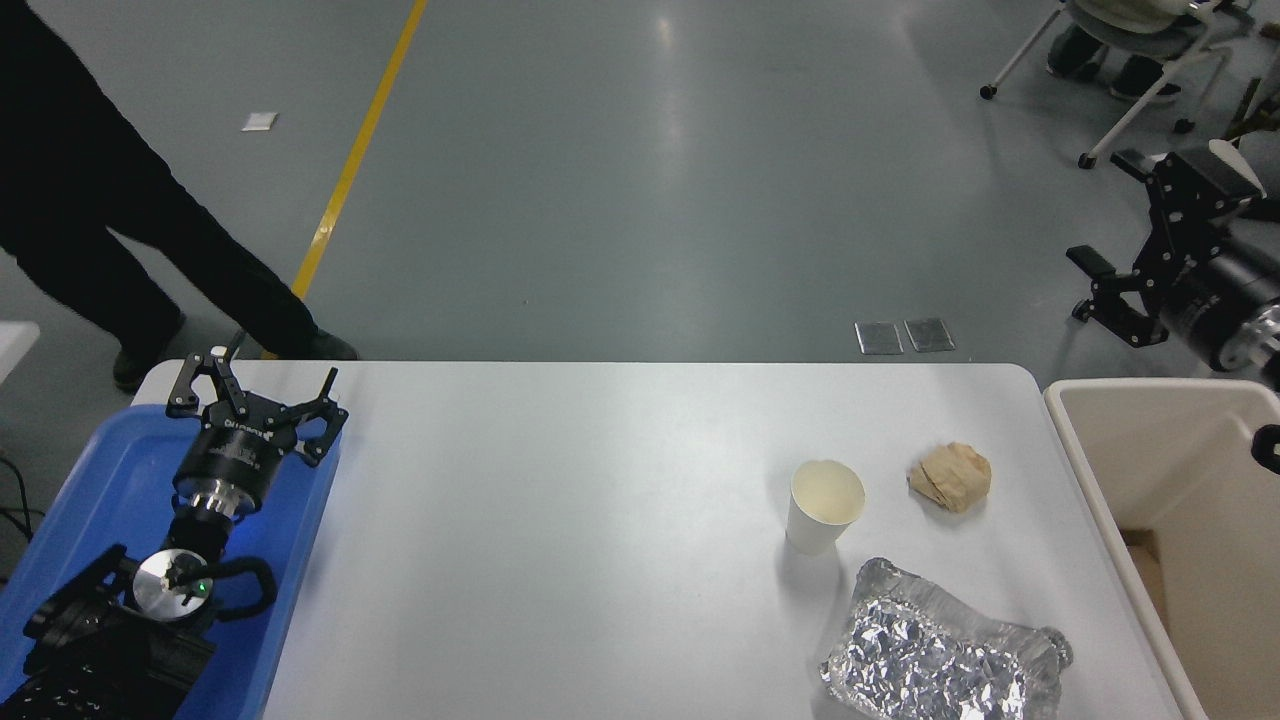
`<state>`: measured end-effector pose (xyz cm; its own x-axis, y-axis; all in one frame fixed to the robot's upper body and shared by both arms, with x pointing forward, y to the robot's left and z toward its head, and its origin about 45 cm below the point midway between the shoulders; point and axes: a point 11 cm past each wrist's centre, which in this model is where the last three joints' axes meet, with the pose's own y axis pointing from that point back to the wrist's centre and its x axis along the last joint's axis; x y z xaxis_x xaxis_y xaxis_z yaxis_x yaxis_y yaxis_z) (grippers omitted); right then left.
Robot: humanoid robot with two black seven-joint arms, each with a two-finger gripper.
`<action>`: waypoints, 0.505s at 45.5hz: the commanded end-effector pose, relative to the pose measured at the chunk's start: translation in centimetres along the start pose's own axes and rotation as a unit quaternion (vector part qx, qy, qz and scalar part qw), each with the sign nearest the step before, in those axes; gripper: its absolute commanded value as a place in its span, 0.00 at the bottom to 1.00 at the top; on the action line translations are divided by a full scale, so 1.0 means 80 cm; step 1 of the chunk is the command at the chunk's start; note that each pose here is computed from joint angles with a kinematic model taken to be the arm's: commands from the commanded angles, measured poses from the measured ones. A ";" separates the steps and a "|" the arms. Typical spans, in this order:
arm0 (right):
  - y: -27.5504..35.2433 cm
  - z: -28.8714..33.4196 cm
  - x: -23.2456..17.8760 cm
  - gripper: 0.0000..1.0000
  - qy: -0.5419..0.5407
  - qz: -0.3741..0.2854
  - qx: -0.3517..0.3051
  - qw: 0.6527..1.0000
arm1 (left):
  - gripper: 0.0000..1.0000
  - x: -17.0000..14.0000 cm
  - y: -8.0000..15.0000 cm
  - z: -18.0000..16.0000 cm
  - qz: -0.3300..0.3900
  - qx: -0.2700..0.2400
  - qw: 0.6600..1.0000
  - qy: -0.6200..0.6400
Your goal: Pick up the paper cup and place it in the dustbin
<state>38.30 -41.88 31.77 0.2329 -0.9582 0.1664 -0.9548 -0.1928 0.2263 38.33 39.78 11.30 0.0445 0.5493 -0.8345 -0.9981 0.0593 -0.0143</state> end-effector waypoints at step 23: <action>0.019 0.102 0.001 1.00 0.070 0.006 -0.152 0.986 | 0.99 0.001 0.001 0.000 0.001 0.000 1.000 0.000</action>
<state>36.63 -43.14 27.12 0.2627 -0.9258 0.2717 -0.8977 -0.1313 0.4205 38.28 39.79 11.24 0.0431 0.5495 -0.8344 -0.9982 0.0591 -0.0126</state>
